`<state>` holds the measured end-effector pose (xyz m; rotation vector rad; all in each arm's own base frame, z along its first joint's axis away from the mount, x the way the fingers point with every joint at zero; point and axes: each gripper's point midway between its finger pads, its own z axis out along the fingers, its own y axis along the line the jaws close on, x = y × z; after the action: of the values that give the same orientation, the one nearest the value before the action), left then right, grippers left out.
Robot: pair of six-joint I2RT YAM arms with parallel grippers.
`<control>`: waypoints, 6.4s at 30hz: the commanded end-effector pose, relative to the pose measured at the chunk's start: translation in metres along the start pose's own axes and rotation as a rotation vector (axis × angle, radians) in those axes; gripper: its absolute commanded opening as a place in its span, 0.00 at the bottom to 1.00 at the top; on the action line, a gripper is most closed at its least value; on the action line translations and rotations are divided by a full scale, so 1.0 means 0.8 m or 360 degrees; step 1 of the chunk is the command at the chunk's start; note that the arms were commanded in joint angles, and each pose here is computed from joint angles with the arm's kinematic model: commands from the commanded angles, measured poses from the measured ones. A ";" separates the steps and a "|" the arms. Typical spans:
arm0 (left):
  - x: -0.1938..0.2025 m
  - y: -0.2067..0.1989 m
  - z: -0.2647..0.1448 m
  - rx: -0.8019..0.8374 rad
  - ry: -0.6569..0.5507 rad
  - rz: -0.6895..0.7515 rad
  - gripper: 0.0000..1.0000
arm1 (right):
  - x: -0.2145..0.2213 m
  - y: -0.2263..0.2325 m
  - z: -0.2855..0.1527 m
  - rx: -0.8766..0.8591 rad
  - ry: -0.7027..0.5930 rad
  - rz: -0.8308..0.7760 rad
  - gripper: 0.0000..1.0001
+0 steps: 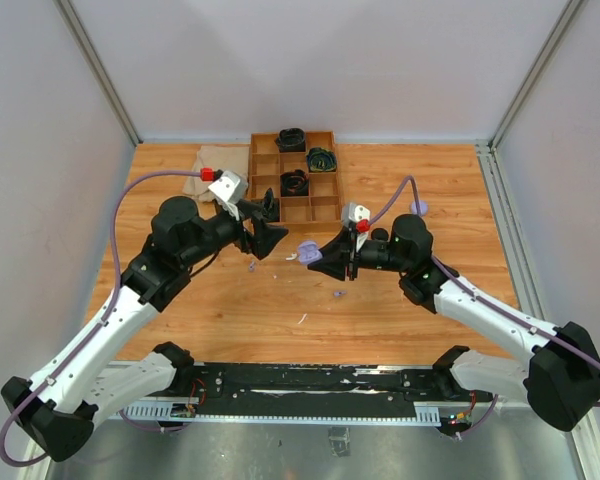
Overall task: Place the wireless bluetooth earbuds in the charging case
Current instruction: Pick up the earbud from the center of the board, then place the earbud in the charging case.
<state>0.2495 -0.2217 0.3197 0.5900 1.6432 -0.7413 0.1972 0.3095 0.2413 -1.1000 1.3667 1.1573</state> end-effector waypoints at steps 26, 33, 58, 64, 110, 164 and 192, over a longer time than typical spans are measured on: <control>0.190 0.171 0.000 -0.1041 0.0530 -0.0677 0.87 | 0.079 -0.075 -0.057 0.0703 0.0060 -0.0245 0.10; 0.234 0.180 0.024 -0.1036 0.0697 -0.0724 0.84 | 0.091 -0.087 -0.064 0.0792 0.0104 -0.0257 0.10; 0.331 0.180 0.064 -0.0904 0.1090 -0.0812 0.76 | 0.092 -0.090 -0.069 0.0825 0.0112 -0.0269 0.11; 0.338 0.163 0.056 -0.0833 0.1139 -0.0841 0.74 | 0.093 -0.089 -0.067 0.0818 0.0115 -0.0265 0.11; 0.318 0.153 -0.012 -0.1090 0.1473 -0.0572 0.58 | 0.095 -0.089 -0.066 0.0807 0.0136 -0.0251 0.11; 0.291 0.149 0.015 -0.0913 0.1329 -0.0551 0.16 | 0.084 -0.082 -0.057 0.0722 0.0124 -0.0270 0.11; 0.014 -0.011 0.022 0.0107 -0.0126 -0.0417 0.14 | -0.031 -0.039 -0.041 0.0495 -0.0330 -0.0339 0.11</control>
<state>0.2681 -0.2264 0.2725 0.3290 1.8092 -0.8824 0.2326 0.2645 0.2133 -0.8739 1.3511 0.7790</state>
